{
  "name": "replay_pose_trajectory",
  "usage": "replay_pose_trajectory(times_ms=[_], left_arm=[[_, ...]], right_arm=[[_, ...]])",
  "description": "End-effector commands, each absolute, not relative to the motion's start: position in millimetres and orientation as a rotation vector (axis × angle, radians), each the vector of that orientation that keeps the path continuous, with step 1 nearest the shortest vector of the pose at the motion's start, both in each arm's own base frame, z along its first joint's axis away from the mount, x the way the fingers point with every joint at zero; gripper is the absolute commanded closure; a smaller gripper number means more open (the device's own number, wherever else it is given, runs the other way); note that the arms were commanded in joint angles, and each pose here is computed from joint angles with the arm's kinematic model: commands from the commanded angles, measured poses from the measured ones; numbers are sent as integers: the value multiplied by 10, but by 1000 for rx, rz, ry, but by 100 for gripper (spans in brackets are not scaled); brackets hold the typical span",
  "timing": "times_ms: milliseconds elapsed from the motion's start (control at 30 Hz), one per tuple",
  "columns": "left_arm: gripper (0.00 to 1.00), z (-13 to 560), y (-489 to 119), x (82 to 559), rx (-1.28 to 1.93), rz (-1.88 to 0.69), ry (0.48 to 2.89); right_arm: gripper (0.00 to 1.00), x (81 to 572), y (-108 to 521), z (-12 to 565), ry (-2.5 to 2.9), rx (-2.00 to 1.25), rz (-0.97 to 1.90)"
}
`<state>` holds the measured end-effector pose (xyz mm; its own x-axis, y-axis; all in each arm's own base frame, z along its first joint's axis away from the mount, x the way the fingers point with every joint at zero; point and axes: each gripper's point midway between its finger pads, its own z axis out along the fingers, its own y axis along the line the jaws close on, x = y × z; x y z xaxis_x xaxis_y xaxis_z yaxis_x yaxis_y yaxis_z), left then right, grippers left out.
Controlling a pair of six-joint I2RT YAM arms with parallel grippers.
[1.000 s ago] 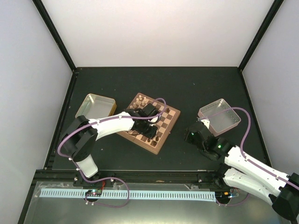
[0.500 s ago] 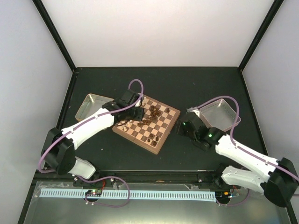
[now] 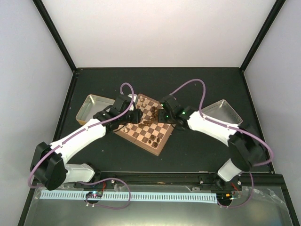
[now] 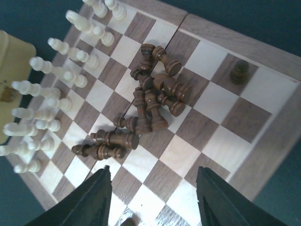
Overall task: Set up the chess pieces on the board
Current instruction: Pick up the chess piece from the chessboard.
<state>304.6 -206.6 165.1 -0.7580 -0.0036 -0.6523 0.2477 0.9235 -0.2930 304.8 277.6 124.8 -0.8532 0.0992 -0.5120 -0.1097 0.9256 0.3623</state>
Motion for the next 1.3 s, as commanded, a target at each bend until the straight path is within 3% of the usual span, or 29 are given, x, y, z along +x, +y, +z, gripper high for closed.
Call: replay_pose_trajectory(times_ms=[0, 133, 300, 567, 1000, 1267], left_arm=[[53, 1745, -2112, 3062, 159, -546, 2355], [53, 1756, -2103, 3069, 160, -558, 2351], [53, 1791, -2072, 3094, 158, -557, 2347], [53, 1875, -1983, 3174, 136, -547, 2335], [53, 1791, -1982, 3149, 138, -565, 2369], [53, 1766, -2004, 3152, 141, -576, 2379]], right_arm=[[54, 3304, 2877, 1174, 2565, -66, 498], [62, 3522, 2872, 1074, 2579, -184, 340], [63, 3714, 2833, 918, 2599, -283, 229], [63, 3752, 2931, 730, 2628, -514, 250], [76, 3730, 2928, 526, 2653, -636, 241], [74, 3706, 2924, 469, 2665, -667, 247]])
